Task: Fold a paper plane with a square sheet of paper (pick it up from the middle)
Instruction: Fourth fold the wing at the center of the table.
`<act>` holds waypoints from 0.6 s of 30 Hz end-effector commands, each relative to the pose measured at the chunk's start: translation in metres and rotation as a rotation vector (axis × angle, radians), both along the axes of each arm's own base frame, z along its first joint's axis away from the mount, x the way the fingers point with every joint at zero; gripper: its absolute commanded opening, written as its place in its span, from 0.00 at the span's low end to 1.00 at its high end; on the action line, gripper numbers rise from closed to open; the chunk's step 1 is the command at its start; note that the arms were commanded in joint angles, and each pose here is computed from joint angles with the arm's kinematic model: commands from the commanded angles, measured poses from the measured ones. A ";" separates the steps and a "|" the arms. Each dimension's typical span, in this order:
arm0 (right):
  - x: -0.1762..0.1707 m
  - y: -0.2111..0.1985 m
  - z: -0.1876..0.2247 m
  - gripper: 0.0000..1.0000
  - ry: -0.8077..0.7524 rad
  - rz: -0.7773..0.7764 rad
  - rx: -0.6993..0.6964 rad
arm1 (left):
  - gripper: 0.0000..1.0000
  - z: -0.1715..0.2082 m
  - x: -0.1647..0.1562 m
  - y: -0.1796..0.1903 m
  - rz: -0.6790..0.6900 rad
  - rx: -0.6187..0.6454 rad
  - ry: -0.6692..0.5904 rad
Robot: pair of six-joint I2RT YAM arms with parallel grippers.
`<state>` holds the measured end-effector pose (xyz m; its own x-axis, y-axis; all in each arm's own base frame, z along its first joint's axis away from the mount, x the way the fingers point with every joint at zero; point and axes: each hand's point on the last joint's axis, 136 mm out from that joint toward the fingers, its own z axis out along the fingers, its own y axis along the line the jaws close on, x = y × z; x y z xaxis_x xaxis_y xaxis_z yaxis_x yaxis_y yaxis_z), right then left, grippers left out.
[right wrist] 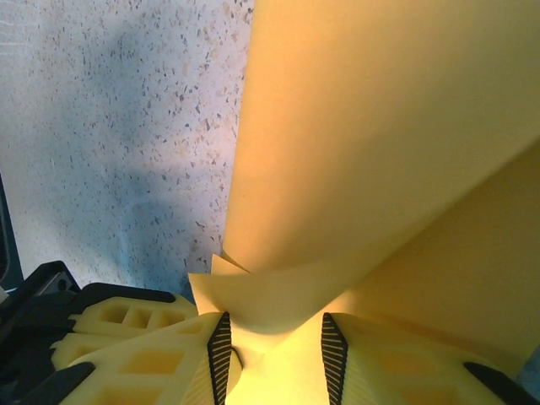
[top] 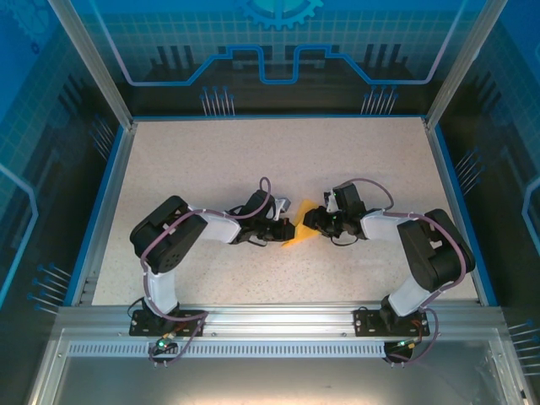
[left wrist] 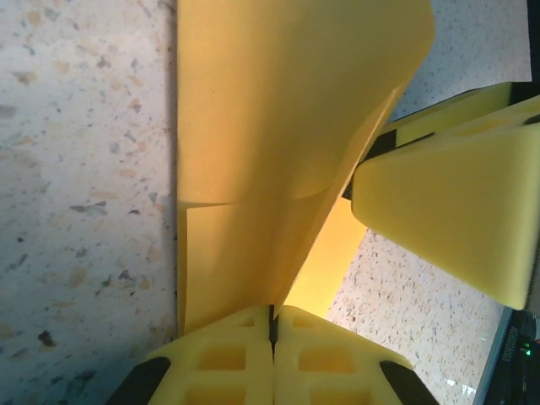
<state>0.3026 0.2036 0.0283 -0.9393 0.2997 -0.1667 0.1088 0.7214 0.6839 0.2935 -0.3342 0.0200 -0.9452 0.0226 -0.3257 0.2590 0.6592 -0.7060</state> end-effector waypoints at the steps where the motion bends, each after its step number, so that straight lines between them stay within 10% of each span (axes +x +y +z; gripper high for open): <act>1: 0.008 -0.003 -0.001 0.36 -0.001 -0.012 -0.006 | 0.08 -0.002 0.000 -0.001 0.006 -0.006 0.050; 18: -0.002 -0.018 -0.030 0.39 0.125 -0.075 -0.107 | 0.17 0.015 0.007 0.000 0.038 -0.074 0.061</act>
<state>0.3084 0.2030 0.0203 -0.9382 0.3194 -0.1333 0.1552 0.7325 0.6629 0.2961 -0.3323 0.0225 -0.9610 -0.0182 -0.2760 0.1992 0.6466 -0.7363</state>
